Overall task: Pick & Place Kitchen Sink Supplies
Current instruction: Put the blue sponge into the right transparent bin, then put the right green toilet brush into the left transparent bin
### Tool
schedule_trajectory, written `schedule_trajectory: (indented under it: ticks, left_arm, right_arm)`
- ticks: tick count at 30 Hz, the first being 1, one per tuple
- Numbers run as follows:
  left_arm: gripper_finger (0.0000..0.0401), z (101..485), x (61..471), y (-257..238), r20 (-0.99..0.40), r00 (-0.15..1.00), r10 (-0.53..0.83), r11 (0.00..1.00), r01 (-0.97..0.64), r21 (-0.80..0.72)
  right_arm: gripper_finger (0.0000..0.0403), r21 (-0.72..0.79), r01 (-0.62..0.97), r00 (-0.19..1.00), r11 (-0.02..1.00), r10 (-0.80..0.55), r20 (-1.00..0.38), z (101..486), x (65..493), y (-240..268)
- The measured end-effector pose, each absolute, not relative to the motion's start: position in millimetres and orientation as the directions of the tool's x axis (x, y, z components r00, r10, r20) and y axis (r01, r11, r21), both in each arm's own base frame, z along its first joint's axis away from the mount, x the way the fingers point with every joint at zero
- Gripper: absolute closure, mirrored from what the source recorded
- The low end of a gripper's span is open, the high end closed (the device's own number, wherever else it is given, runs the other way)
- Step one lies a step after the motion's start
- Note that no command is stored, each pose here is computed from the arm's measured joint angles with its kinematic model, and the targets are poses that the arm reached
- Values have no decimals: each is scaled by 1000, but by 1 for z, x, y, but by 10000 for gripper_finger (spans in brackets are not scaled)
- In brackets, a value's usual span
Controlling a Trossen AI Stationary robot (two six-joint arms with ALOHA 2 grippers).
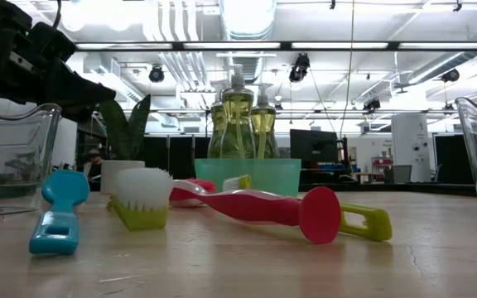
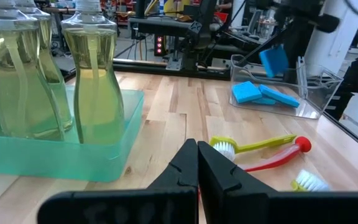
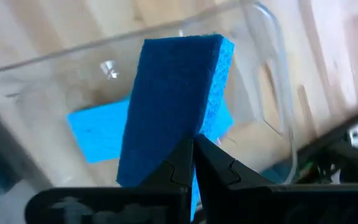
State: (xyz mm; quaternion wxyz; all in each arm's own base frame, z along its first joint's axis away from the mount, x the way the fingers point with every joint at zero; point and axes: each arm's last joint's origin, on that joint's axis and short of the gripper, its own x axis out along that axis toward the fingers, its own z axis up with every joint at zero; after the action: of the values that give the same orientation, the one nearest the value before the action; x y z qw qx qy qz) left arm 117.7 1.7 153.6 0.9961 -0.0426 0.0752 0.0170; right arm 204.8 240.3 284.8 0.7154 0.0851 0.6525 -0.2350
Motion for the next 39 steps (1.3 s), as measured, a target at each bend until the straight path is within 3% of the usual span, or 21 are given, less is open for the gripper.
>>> schedule_trajectory:
  ticks: [16,21,28,31,34,36,39]
  left_arm:
    - [401,153,118,2,-152,988,27,996,-40,-82]
    - [401,154,118,2,-152,988,28,996,-41,-82]
    - [401,153,118,2,-152,988,28,996,-40,-82]
    - [401,154,118,2,-152,988,27,996,-40,-82]
    - [401,154,118,2,-152,988,28,996,-40,-82]
    - [401,154,118,2,-152,988,28,996,-41,-82]
    - [401,153,118,2,-152,988,27,996,-40,-82]
  right_arm:
    - [390,-142,550,-35,823,-148,-988,221,180,213]
    - [352,-139,551,-35,823,-144,-989,224,177,210]
    - [276,-92,587,52,804,-151,-987,248,182,208]
    - [256,-42,584,150,811,-158,-976,264,189,206]
    - [248,-15,524,342,852,-227,-912,281,198,205]
    - [250,-14,463,472,886,-260,-842,291,206,206]
    - [264,-49,366,567,929,-264,-780,302,221,203]
